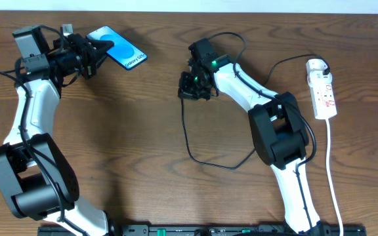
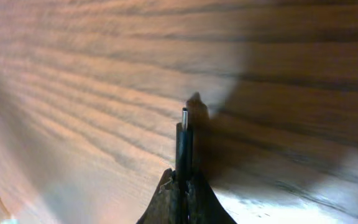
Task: Plug charger to phone and switch on socket
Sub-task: 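Lower the right gripper and grasp the black cable's USB-C plug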
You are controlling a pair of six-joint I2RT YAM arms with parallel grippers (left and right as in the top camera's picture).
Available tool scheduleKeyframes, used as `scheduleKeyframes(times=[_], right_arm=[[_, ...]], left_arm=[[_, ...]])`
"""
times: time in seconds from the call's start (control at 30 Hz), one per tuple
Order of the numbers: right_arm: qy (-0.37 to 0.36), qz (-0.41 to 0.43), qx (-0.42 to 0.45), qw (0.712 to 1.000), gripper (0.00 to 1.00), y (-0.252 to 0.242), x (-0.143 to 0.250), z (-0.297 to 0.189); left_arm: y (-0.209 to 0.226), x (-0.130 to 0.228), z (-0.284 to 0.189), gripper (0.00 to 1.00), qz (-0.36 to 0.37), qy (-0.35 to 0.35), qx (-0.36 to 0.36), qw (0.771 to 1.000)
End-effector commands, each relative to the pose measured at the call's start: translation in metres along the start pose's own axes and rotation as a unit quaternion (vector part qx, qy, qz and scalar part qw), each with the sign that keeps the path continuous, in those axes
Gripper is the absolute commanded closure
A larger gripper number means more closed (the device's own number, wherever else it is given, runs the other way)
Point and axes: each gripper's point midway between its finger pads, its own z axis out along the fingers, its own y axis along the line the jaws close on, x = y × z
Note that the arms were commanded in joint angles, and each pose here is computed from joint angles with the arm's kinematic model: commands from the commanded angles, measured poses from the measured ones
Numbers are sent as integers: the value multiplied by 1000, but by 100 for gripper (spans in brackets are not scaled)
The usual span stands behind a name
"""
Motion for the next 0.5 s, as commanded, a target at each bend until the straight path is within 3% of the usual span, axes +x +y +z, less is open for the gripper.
scheduleKeyframes(times=[0.0,0.2,0.47], right_arm=[[13,-111,-55,992,99,20,1,-12],[12,-237,-172,956,99,62,7,-66],[35,-294,-274,915,99,76,30,-120]], left_arm=[[-16,6,-6,93,23,11,18,1000],[-23,17,-7,93,73,42,40,996],[-33,36,-11,93,145,91,80,982]])
